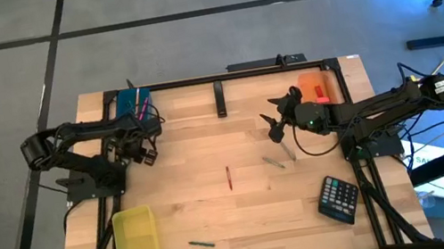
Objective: Sort crayons/erasers/pens/pencils in bins
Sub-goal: Put the top green crayon into the yellow bin
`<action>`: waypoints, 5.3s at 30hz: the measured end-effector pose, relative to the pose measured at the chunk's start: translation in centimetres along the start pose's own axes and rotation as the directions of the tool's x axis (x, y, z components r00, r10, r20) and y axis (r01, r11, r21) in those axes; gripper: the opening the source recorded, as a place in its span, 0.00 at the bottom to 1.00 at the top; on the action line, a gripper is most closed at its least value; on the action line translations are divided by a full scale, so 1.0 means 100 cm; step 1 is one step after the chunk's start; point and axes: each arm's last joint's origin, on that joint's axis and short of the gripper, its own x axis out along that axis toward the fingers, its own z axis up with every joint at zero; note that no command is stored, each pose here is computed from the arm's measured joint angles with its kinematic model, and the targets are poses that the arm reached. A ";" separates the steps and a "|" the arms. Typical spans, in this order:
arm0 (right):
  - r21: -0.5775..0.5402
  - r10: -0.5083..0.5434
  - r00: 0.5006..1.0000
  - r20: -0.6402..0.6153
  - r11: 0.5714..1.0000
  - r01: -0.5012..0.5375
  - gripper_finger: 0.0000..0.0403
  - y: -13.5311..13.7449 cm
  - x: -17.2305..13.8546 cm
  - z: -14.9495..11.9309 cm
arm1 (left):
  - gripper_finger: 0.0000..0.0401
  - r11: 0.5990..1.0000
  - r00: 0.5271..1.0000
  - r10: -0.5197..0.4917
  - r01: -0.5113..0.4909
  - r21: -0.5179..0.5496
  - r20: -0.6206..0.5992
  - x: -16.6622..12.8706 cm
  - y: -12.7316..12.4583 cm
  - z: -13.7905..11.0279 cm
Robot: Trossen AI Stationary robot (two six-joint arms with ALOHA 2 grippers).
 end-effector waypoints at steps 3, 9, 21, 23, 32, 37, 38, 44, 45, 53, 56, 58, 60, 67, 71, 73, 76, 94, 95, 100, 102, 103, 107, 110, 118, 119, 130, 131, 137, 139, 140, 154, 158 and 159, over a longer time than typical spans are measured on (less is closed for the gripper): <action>-0.006 0.001 1.000 0.011 1.000 -0.001 0.70 0.000 0.000 0.001 | 0.31 1.000 1.000 -0.015 0.015 0.002 -0.016 -0.001 0.000 0.000; 0.002 0.006 0.999 0.035 1.000 -0.006 0.70 0.000 0.000 0.004 | 0.31 1.000 0.998 0.022 -0.021 0.013 -0.051 -0.017 -0.002 0.006; -0.015 0.039 0.998 0.052 0.999 -0.039 0.70 0.002 0.000 0.006 | 0.31 0.973 0.957 0.153 -0.102 0.208 -0.248 -0.011 -0.017 0.026; -0.021 0.039 0.998 0.052 0.999 -0.038 0.70 0.002 0.000 0.006 | 0.31 0.970 0.950 0.168 -0.112 0.215 -0.263 -0.006 -0.019 0.027; -0.034 0.041 0.998 0.050 0.999 -0.039 0.70 0.002 0.000 0.006 | 0.31 0.969 0.960 0.154 -0.100 0.227 -0.235 0.000 -0.022 0.032; -0.035 0.042 0.998 0.049 0.999 -0.040 0.70 0.002 0.000 0.006 | 0.31 0.972 0.963 0.140 -0.090 0.217 -0.230 0.001 -0.020 0.036; -0.035 0.041 0.998 0.049 0.999 -0.040 0.70 0.002 0.000 0.006 | 0.31 0.972 0.963 0.138 -0.087 0.220 -0.231 0.001 -0.019 0.037; -0.034 0.056 0.997 0.048 0.998 -0.054 0.70 0.002 0.000 0.006 | 0.31 0.973 0.963 0.134 -0.082 0.217 -0.235 0.001 -0.017 0.038; -0.033 0.058 0.997 0.048 0.998 -0.057 0.70 0.002 0.000 0.006 | 0.31 0.973 0.962 0.135 -0.083 0.216 -0.238 0.001 -0.017 0.037; -0.034 0.058 0.997 0.048 0.998 -0.056 0.70 0.002 0.000 0.006 | 0.31 0.974 0.948 0.131 -0.068 0.216 -0.290 0.013 -0.013 0.028; -0.034 0.058 0.997 0.049 0.998 -0.056 0.70 0.002 0.000 0.006 | 0.31 0.973 0.948 0.141 -0.079 0.219 -0.285 0.016 -0.012 0.026; -0.034 0.058 0.997 0.049 0.998 -0.056 0.70 0.002 0.000 0.006 | 0.31 0.973 0.951 0.137 -0.077 0.217 -0.278 0.018 -0.012 0.026; -0.034 0.058 0.997 0.049 0.998 -0.056 0.70 0.002 0.000 0.006 | 0.31 0.974 0.954 0.128 -0.069 0.214 -0.272 0.018 -0.013 0.027; -0.034 0.057 0.997 0.049 0.998 -0.056 0.70 0.002 0.000 0.006 | 0.31 0.980 0.955 0.110 -0.058 0.191 -0.276 0.019 -0.014 0.027; -0.034 0.058 0.997 0.049 0.998 -0.056 0.70 0.002 0.000 0.006 | 0.31 0.983 0.954 0.097 -0.047 0.176 -0.285 0.018 -0.016 0.025; -0.034 0.057 0.997 0.049 0.998 -0.056 0.70 0.002 0.000 0.006 | 0.31 0.983 0.953 0.098 -0.048 0.177 -0.287 0.018 -0.017 0.024; -0.034 0.057 0.997 0.049 0.998 -0.055 0.70 0.002 0.000 0.006 | 0.31 0.982 0.950 0.109 -0.056 0.182 -0.294 0.017 -0.019 0.022; -0.028 0.057 0.997 0.056 0.998 -0.056 0.70 0.002 0.000 0.007 | 0.23 0.969 0.954 0.091 -0.019 0.245 -0.285 -0.011 -0.043 0.020; -0.029 0.057 0.997 0.056 0.998 -0.056 0.70 0.002 0.000 0.007 | 0.23 0.967 0.957 0.092 -0.020 0.254 -0.274 -0.014 -0.046 0.020; -0.029 0.057 0.997 0.056 0.998 -0.055 0.70 0.002 0.000 0.007 | 0.23 0.961 0.968 0.092 -0.025 0.274 -0.235 -0.030 -0.058 0.019; -0.030 0.057 0.997 0.056 0.998 -0.056 0.70 0.002 0.000 0.007 | 0.23 0.955 0.973 0.089 -0.023 0.295 -0.213 -0.034 -0.064 0.017; -0.030 0.057 0.997 0.056 0.998 -0.055 0.70 0.002 0.000 0.006 | 0.24 0.952 0.974 0.092 -0.025 0.306 -0.206 -0.034 -0.066 0.015; -0.030 0.057 0.997 0.056 0.998 -0.056 0.70 0.002 0.000 0.006 | 0.27 0.947 0.979 0.101 -0.041 0.320 -0.176 -0.030 -0.074 0.005; -0.031 0.058 0.997 0.055 0.998 -0.056 0.70 0.002 0.000 0.006 | 0.30 0.947 0.978 0.125 -0.066 0.315 -0.167 -0.026 -0.078 -0.004; -0.025 0.066 0.996 0.054 0.998 -0.065 0.70 0.002 0.000 0.006 | 0.35 0.944 0.965 0.186 -0.123 0.305 -0.187 -0.011 -0.072 -0.016; -0.021 0.066 0.996 0.054 0.998 -0.065 0.70 0.002 0.000 0.006 | 0.35 0.948 0.964 0.186 -0.125 0.292 -0.191 -0.007 -0.070 -0.016; -0.014 0.067 0.996 0.054 0.998 -0.067 0.70 0.002 0.000 0.006 | 0.34 0.963 0.955 0.071 0.009 0.268 -0.288 0.016 -0.057 -0.013; -0.014 0.067 0.996 0.054 0.998 -0.066 0.70 0.002 0.000 0.006 | 0.34 0.963 0.954 0.062 0.020 0.268 -0.294 0.016 -0.057 -0.013; -0.028 0.066 0.996 0.055 0.997 -0.065 0.70 0.002 0.000 0.006 | 0.23 0.962 0.947 0.026 0.063 0.264 -0.321 0.015 -0.060 -0.014; -0.028 0.066 0.996 0.055 0.997 -0.065 0.70 0.002 0.000 0.006 | 0.19 0.962 0.949 0.027 0.061 0.266 -0.314 0.015 -0.061 -0.014; -0.028 0.067 0.996 0.055 0.997 -0.065 0.70 0.002 0.000 0.006 | 0.17 0.962 0.950 0.028 0.059 0.267 -0.310 0.014 -0.062 -0.015; -0.028 0.066 0.996 0.055 0.998 -0.065 0.70 0.002 0.000 0.006 | 0.06 0.950 0.954 0.136 -0.050 0.307 -0.267 0.000 -0.070 -0.024; -0.025 0.066 0.996 0.060 0.998 -0.065 0.70 0.002 0.000 0.007 | 0.08 0.935 0.959 0.162 -0.075 0.347 -0.231 -0.026 -0.081 -0.028; -0.024 0.066 0.996 0.061 0.998 -0.065 0.70 0.002 0.000 0.007 | 0.08 0.934 0.961 0.163 -0.077 0.348 -0.223 -0.033 -0.085 -0.029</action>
